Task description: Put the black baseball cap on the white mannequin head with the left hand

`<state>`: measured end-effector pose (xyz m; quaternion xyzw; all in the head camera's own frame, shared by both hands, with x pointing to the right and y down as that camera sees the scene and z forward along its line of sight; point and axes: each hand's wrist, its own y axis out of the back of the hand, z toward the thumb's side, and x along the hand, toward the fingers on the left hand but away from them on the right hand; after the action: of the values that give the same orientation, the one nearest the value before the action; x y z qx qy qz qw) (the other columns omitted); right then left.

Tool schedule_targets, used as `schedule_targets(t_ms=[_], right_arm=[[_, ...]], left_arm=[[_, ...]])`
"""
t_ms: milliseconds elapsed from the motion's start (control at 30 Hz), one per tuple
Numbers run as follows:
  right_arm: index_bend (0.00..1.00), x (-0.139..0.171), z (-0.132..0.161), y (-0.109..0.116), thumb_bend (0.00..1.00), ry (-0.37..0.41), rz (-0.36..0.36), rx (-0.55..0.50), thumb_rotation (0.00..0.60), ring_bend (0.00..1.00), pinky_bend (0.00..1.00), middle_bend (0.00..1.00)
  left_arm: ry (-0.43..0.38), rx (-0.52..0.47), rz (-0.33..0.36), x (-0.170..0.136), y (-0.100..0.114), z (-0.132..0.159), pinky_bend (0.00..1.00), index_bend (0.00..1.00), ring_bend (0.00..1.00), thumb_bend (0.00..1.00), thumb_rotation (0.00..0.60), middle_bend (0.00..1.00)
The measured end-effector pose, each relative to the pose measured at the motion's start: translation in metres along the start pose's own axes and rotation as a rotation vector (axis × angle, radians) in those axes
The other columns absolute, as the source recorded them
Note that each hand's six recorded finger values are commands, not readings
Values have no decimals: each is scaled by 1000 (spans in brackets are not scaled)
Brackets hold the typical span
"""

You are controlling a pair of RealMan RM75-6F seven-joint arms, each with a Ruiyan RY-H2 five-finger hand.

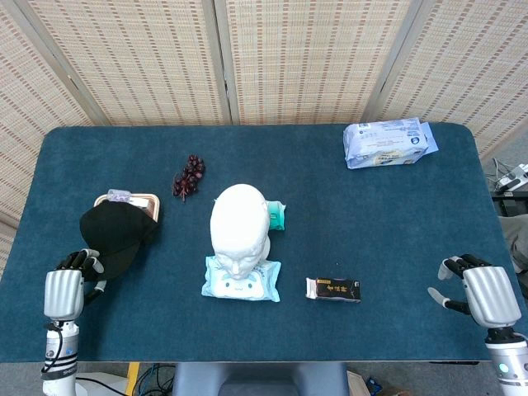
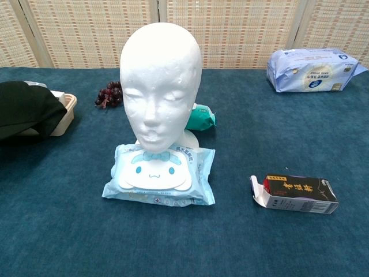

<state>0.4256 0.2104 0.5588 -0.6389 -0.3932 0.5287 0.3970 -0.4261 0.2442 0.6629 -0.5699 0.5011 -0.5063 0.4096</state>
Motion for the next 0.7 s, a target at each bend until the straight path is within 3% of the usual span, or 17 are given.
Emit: schedule_targets(t_ms=[233,700], right_arm=[[596,1,1,0,155,2,-2,-1,600,457,586,596],[596,2,1,2,155,6,-6,-8,600,457,586,596]], left_arm=[[-43,19,83,1,19,1,526,611,357,439,600,390],[-213,65,235,6,63,9,526,616,357,439,600,393]])
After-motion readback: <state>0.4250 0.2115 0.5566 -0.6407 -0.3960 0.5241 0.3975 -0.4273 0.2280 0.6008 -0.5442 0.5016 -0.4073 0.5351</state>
